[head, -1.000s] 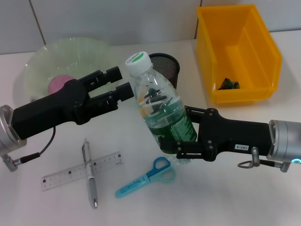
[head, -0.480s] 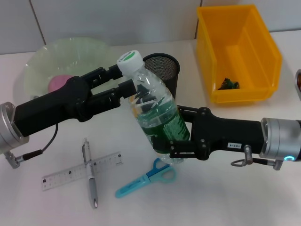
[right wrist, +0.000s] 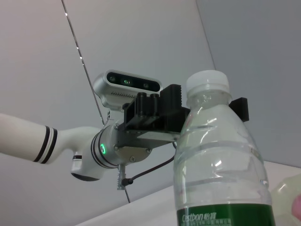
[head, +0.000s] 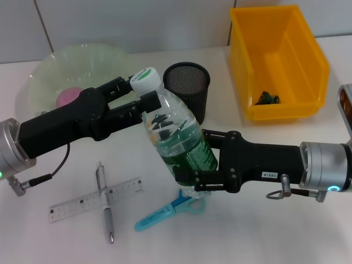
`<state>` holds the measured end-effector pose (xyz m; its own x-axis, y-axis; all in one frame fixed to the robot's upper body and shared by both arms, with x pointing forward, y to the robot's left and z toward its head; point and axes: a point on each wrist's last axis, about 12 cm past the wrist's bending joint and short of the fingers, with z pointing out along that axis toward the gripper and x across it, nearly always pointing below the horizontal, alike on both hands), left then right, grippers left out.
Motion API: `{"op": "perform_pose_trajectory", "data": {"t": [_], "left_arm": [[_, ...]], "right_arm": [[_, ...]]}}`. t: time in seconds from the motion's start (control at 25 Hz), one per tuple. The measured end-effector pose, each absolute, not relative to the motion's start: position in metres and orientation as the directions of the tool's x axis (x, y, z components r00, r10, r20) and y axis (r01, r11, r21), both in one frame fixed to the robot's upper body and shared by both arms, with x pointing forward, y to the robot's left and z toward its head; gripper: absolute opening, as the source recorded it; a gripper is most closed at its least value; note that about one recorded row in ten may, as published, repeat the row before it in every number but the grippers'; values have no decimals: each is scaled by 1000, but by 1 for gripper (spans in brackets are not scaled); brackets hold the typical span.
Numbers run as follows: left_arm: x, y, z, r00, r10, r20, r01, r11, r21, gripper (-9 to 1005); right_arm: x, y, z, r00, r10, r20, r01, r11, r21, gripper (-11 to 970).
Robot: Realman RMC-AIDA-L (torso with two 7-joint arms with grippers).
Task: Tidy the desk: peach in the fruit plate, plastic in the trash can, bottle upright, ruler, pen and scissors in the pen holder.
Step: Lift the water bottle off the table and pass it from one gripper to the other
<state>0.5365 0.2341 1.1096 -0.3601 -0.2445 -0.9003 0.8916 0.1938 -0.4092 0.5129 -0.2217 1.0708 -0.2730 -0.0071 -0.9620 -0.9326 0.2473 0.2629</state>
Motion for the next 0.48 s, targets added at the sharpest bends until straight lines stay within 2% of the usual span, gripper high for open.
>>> {"op": "perform_pose_trajectory", "data": {"t": [0.48], "left_arm": [[536,233,1108,-361,-247,-899,891,193,-410,797]], "right_arm": [[513,-221,1070,-269,-9,-963,-934,247,259,773]]}}
